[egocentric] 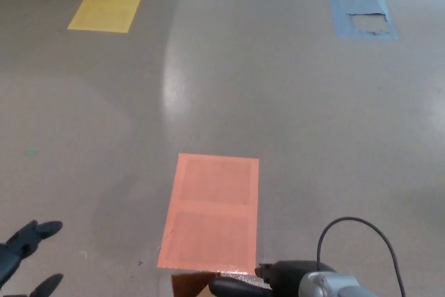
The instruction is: An air pump is kept on top of a storage box on the floor and the robot uses its right hand to press down on the handle of the pump to compress it
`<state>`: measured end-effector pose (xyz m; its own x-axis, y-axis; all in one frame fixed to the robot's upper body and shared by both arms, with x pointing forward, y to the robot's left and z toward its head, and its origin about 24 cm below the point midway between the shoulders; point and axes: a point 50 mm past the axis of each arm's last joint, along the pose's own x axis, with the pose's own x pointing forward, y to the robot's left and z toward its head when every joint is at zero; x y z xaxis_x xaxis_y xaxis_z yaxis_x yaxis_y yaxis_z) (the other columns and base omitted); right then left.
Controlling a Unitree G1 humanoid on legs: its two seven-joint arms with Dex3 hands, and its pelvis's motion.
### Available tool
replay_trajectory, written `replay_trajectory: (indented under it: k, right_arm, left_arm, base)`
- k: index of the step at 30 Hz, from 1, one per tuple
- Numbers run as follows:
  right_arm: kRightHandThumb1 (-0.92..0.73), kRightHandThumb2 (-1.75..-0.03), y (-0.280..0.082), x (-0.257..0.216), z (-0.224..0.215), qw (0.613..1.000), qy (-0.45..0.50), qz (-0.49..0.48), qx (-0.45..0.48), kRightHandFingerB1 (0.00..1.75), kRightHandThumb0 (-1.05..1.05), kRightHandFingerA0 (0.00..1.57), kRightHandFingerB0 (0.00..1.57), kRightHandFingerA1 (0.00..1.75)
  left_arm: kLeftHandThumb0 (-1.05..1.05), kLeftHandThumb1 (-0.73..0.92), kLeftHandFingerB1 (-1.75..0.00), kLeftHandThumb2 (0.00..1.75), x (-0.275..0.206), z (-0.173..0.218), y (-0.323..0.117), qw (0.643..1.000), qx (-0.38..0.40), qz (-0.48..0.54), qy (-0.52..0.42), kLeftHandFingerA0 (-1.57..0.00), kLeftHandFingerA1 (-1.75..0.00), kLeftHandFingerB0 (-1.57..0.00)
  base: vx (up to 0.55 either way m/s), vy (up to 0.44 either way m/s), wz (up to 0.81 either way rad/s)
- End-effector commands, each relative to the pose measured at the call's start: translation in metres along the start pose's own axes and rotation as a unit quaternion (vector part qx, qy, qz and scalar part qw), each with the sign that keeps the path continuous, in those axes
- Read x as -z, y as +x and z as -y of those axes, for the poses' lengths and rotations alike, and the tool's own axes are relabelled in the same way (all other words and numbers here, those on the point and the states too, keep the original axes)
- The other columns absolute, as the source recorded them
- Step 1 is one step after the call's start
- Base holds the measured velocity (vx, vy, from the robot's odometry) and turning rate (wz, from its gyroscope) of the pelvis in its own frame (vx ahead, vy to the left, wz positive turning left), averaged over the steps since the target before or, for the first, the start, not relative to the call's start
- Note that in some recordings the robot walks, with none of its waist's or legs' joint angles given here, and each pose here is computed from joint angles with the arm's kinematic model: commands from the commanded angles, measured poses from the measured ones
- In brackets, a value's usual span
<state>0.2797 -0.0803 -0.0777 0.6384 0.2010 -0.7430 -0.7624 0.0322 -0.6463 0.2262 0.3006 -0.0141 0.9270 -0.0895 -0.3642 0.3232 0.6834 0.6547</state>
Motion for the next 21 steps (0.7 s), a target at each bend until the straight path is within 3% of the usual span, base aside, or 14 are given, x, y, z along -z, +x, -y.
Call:
replay_trajectory:
  k: [1, 4, 5, 8, 12, 13, 14, 15, 16, 19, 20, 21]
  right_arm:
    - [-0.81, -1.14, 0.0, 0.008, 0.001, 0.999, -0.009, -0.024, 0.022, 0.13, -0.92, 0.03, 0.02, 0.16]
    - [-0.82, -1.15, 0.0, 0.004, 0.007, 0.999, -0.012, -0.024, 0.029, 0.12, -0.95, 0.04, 0.04, 0.15]
    - [-0.82, -1.16, 0.0, 0.003, 0.008, 0.999, -0.011, -0.024, 0.03, 0.13, -0.95, 0.05, 0.04, 0.15]
    - [-0.81, -1.15, 0.0, 0.0, 0.012, 0.999, -0.009, -0.022, 0.033, 0.13, -0.91, 0.0, 0.0, 0.15]
    - [-0.82, -1.17, 0.001, -0.004, 0.009, 0.999, -0.011, -0.017, 0.037, 0.13, -0.92, 0.0, 0.0, 0.14]
    - [-0.83, -1.17, 0.001, -0.003, 0.007, 0.999, -0.012, -0.019, 0.035, 0.12, -0.96, 0.05, 0.05, 0.13]
    - [-0.83, -1.17, 0.001, -0.002, 0.004, 0.999, -0.011, -0.021, 0.033, 0.12, -0.96, 0.05, 0.05, 0.13]
    - [-0.83, -1.17, 0.001, -0.001, 0.003, 0.999, -0.009, -0.023, 0.032, 0.12, -0.95, 0.04, 0.04, 0.14]
    - [-0.83, -1.17, 0.001, 0.0, 0.002, 0.999, -0.009, -0.025, 0.03, 0.13, -0.95, 0.06, 0.05, 0.15]
    - [-0.82, -1.16, 0.001, 0.0, 0.003, 0.999, -0.007, -0.025, 0.032, 0.14, -0.94, 0.06, 0.06, 0.16]
    - [-0.83, -1.16, 0.001, 0.0, 0.007, 0.999, -0.007, -0.026, 0.034, 0.12, -0.95, 0.05, 0.05, 0.14]
    - [-0.82, -1.18, 0.0, 0.002, 0.014, 0.999, -0.006, -0.026, 0.039, 0.12, -0.92, 0.0, 0.0, 0.14]
  left_arm:
    - [-0.32, 0.63, -0.48, 1.13, -0.004, -0.001, -0.003, 1.0, -0.009, 0.003, -0.003, -0.01, -0.5, 0.0]
    - [-0.32, 0.63, -0.48, 1.13, -0.009, -0.006, 0.0, 1.0, -0.013, 0.012, -0.001, 0.0, -0.49, 0.0]
    - [-0.63, 0.66, -0.39, 0.98, -0.01, -0.006, 0.001, 1.0, -0.013, 0.012, 0.002, -0.04, -0.43, 0.0]
    - [-0.62, 0.63, -0.38, 0.95, -0.014, -0.008, 0.003, 1.0, -0.009, 0.016, 0.004, 0.0, -0.41, -0.06]
    - [-0.64, 0.63, -0.39, 0.95, -0.017, -0.007, 0.004, 1.0, -0.007, 0.017, 0.006, -0.05, -0.44, -0.02]
    - [-0.57, 0.87, -0.27, 0.66, -0.017, -0.007, 0.004, 1.0, -0.008, 0.019, 0.007, -0.12, -0.32, -0.11]
    - [-0.57, 0.87, -0.27, 0.66, -0.018, -0.007, 0.004, 1.0, -0.009, 0.022, 0.008, -0.12, -0.32, -0.11]
    - [-0.32, 0.63, -0.48, 1.13, -0.018, -0.008, 0.004, 1.0, -0.011, 0.023, 0.009, -0.01, -0.5, 0.0]
    - [-0.6, 0.63, -0.4, 0.96, -0.019, -0.01, 0.004, 1.0, -0.014, 0.023, 0.009, -0.03, -0.44, -0.02]
    - [-0.6, 0.63, -0.4, 0.97, -0.019, -0.014, 0.005, 1.0, -0.018, 0.021, 0.01, -0.04, -0.44, -0.02]
    - [-0.61, 0.88, -0.27, 0.67, -0.02, -0.018, 0.006, 1.0, -0.02, 0.019, 0.011, -0.14, -0.32, -0.11]
    - [-0.32, 0.63, -0.48, 1.13, -0.021, -0.022, 0.008, 0.999, -0.023, 0.018, 0.013, 0.0, -0.49, 0.0]
  base:
    - [0.0, 0.0, 0.0]
    - [0.0, 0.0, 0.0]
    - [0.0, 0.0, 0.0]
    - [0.0, 0.0, 0.0]
    - [0.0, 0.0, 0.0]
    - [0.0, 0.0, 0.0]
    - [0.0, 0.0, 0.0]
    - [0.0, 0.0, 0.0]
    - [0.0, 0.0, 0.0]
    - [0.0, 0.0, 0.0]
    - [0.0, 0.0, 0.0]
    - [0.0, 0.0, 0.0]
